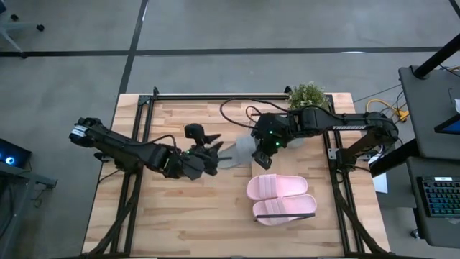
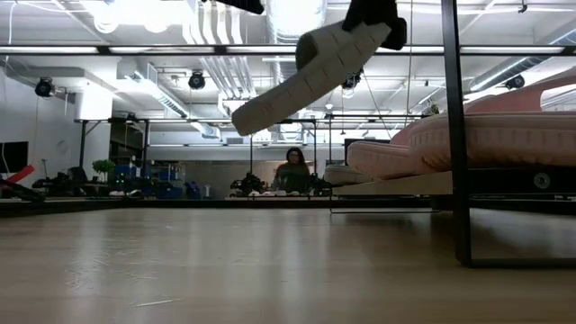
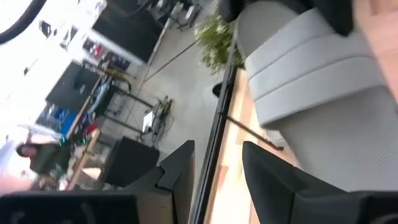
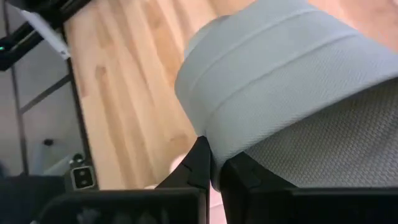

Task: Pick and place slides into the shelf
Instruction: Put the gray slide on the shelf

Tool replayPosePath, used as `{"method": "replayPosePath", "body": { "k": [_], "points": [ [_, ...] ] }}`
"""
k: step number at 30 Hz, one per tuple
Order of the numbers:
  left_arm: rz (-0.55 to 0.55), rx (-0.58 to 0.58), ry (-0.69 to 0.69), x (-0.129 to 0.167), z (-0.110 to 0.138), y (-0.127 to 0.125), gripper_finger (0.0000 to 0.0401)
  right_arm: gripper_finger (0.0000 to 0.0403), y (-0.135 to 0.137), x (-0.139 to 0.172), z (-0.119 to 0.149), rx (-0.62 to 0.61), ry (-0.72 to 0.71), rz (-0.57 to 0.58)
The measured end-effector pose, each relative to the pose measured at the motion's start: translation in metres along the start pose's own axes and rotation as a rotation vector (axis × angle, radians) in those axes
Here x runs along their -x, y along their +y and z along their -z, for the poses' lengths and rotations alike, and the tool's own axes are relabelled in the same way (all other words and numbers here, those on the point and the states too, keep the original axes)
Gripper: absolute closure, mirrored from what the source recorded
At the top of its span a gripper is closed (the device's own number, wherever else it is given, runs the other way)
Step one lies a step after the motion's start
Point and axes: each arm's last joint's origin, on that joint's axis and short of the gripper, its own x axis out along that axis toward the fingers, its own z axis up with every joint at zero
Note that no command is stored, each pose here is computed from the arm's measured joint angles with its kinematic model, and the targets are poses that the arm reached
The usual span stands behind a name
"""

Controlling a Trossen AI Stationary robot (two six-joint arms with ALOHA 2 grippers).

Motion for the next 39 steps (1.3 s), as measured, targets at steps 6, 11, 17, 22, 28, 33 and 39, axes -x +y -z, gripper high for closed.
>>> {"method": "replayPosePath", "body": {
  "k": [6,11,17,22,28,33,39],
  "points": [
    [-0.023,0.106,-0.009,0.006,0.001,0.014,0.0282,0.0394,-0.006,0.006,0.004,-0.073,-0.025,0.086],
    [-0.028,0.185,-0.009,0.013,0.005,0.026,0.0282,0.0394,-0.013,0.021,0.019,-0.169,-0.086,0.169],
    [-0.034,0.252,-0.016,0.023,0.010,0.039,0.0282,0.0394,-0.019,0.049,0.048,-0.171,-0.250,0.103],
    [-0.058,0.316,-0.019,0.026,0.012,0.045,0.0282,0.0394,-0.027,0.060,0.073,-0.153,-0.423,-0.025],
    [-0.072,0.314,-0.013,0.025,0.012,0.045,0.0282,0.0394,-0.044,0.046,0.107,-0.155,-0.423,-0.061],
    [-0.071,0.309,-0.009,0.024,0.012,0.042,0.0282,0.0394,-0.056,0.037,0.128,-0.123,-0.452,-0.095],
    [-0.078,0.359,-0.009,0.023,0.012,0.042,0.0282,0.0394,-0.070,0.032,0.154,-0.098,-0.476,-0.164]
  ]
}}
